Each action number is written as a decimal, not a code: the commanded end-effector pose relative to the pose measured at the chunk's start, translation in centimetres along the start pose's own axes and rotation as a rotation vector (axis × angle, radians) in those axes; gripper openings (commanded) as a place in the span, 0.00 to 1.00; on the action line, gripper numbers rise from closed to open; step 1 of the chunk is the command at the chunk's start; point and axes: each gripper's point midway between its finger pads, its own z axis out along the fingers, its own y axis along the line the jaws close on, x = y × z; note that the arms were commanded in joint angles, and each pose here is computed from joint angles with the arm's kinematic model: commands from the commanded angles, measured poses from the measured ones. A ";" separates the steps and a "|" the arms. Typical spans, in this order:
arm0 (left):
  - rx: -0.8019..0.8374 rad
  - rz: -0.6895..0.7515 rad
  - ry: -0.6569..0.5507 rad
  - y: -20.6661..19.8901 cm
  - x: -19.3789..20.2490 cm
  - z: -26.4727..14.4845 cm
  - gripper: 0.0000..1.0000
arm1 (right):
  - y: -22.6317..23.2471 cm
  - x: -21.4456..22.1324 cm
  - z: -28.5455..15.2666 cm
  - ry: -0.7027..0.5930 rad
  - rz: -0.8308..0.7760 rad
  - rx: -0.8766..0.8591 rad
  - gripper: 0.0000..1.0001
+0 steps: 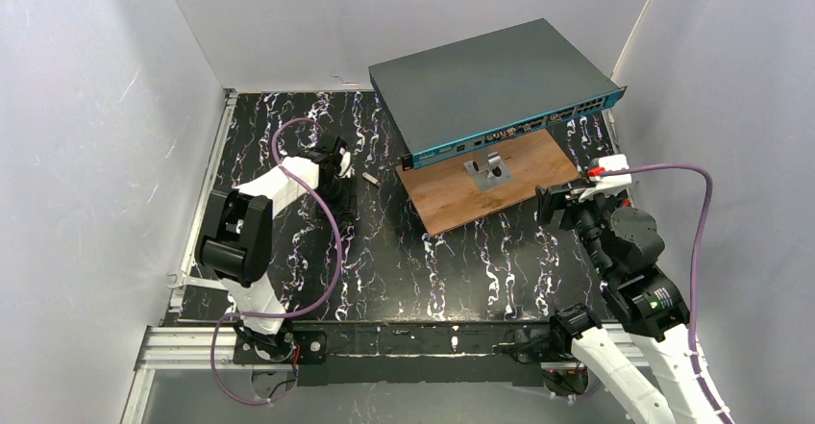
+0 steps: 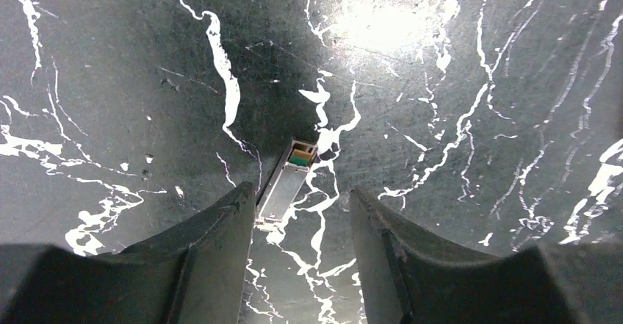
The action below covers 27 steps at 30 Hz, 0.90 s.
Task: Insert the plug into the switch port
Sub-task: Pick up the plug from the center of the board.
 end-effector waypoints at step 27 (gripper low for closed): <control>-0.145 0.101 0.071 0.9 0.9 2.0 0.26 | 0.2 -1.8 0.7 -0.052 0.021 -0.003 0.94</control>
